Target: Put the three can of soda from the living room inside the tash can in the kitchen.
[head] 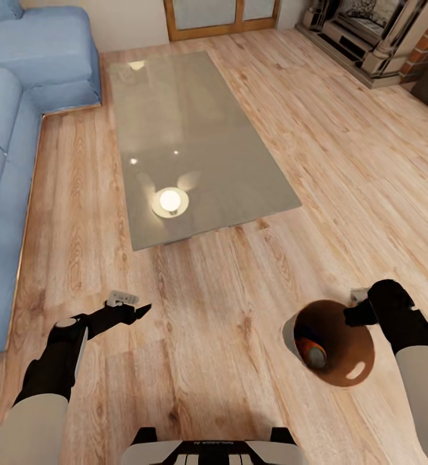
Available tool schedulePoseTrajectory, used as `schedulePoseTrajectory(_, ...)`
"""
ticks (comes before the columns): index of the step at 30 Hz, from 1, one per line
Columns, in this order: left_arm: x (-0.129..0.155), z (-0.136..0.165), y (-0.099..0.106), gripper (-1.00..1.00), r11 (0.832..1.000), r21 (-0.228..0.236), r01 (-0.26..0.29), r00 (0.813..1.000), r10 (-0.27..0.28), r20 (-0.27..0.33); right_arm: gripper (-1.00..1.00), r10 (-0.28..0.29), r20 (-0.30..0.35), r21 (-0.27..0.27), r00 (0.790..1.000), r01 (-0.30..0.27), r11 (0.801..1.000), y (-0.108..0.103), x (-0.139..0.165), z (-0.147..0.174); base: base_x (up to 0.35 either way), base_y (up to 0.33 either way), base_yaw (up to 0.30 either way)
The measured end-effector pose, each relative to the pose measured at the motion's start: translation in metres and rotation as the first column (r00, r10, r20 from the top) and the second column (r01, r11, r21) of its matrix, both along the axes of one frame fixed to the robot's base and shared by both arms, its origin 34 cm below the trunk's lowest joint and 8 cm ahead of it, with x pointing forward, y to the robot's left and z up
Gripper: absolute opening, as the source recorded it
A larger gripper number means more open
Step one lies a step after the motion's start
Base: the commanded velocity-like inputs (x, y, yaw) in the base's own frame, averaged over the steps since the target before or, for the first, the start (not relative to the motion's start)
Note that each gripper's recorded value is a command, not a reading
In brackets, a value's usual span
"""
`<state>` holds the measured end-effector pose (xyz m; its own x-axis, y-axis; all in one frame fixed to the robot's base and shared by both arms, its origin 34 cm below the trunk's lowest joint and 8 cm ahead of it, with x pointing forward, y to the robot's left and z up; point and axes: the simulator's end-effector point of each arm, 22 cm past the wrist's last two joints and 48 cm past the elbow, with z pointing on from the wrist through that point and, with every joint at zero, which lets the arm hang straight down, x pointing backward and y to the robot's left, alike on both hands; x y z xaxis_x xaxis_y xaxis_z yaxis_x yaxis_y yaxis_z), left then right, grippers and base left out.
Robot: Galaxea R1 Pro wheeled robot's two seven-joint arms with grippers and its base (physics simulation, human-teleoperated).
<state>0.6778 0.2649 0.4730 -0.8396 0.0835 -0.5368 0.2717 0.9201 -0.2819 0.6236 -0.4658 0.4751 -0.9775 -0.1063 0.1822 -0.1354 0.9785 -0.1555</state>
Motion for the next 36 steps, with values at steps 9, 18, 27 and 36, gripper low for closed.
schedulePoseTrajectory(9,0.002,0.017,-0.022,1.0,0.999,-0.021,0.026,1.0,-0.026,0.003,-1.0,-0.044,-0.083,0.059,0.996,0.048,0.997,0.023,0.018,0.006,0.0,0.0,0.0)
schedulePoseTrajectory(18,0.004,0.026,-0.029,1.0,1.0,0.002,0.007,1.0,-0.007,0.002,-1.0,-0.057,-0.159,0.081,0.986,0.071,0.994,0.034,0.015,0.017,0.0,0.0,0.0)
schedulePoseTrajectory(27,0.0,0.035,-0.047,1.0,0.999,0.021,0.039,0.999,-0.039,-0.003,-1.0,-0.061,-0.203,0.103,0.977,0.083,0.991,0.046,0.002,0.023,0.0,0.0,0.0)
schedulePoseTrajectory(36,-0.013,0.033,-0.047,1.0,0.999,0.025,0.037,0.999,-0.036,-0.027,-1.0,-0.078,-0.212,0.105,0.974,0.102,0.989,0.043,-0.003,0.023,0.01,-0.126,0.0)
